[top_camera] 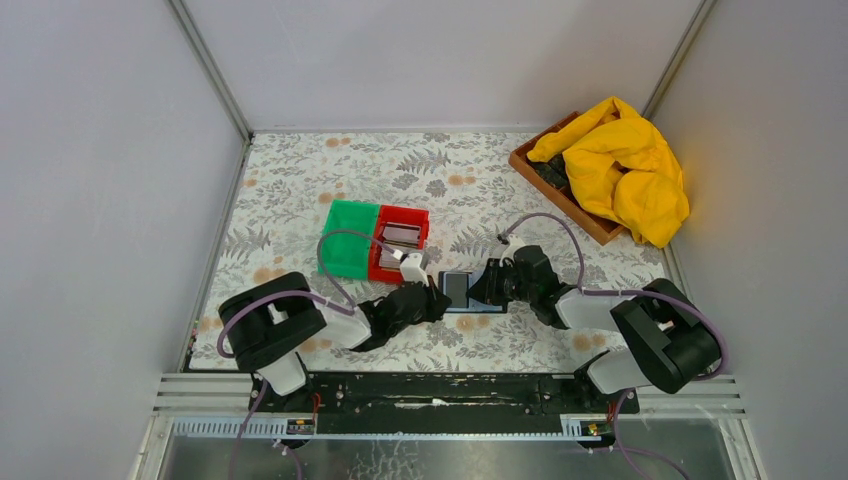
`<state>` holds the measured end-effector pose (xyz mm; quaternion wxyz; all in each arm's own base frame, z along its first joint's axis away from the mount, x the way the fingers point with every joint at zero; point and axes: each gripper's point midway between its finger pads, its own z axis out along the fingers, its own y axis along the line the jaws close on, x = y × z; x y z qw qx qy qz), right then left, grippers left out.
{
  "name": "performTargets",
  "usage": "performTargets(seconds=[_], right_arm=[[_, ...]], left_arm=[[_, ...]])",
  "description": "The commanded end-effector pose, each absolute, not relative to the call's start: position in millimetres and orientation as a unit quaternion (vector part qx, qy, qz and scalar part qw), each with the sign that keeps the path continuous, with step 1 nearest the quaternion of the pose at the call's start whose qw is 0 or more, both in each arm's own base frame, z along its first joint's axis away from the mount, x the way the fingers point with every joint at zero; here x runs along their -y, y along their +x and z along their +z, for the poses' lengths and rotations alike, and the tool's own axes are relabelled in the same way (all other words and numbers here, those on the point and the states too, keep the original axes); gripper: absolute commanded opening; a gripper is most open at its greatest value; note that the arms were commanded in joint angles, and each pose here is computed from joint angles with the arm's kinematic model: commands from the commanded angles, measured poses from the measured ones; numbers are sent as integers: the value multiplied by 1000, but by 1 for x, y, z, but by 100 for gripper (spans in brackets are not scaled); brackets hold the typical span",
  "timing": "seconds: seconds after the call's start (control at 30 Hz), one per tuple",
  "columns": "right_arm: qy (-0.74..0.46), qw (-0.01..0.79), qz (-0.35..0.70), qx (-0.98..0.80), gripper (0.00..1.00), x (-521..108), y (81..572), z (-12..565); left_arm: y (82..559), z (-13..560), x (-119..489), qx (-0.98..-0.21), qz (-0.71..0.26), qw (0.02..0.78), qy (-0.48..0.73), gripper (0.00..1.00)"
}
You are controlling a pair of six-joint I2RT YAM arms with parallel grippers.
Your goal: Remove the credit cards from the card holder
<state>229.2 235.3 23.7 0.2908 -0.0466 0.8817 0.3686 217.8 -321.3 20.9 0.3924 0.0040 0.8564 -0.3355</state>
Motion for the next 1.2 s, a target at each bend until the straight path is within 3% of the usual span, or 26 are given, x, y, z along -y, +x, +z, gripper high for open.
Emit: performTargets(seconds=[0.0,0.33,1.17], right_arm=[[-52,303,392,-867,25,-243,236,34],[-54,298,390,-869,30,-244,237,30],[-56,293,386,-873,44,-242,235,25]], left_arm=[[215,15,311,-862,-328,386,3,0],[218,37,302,-857,-317,406,9,0],[215,9,318,-875,-318,365,29,0]])
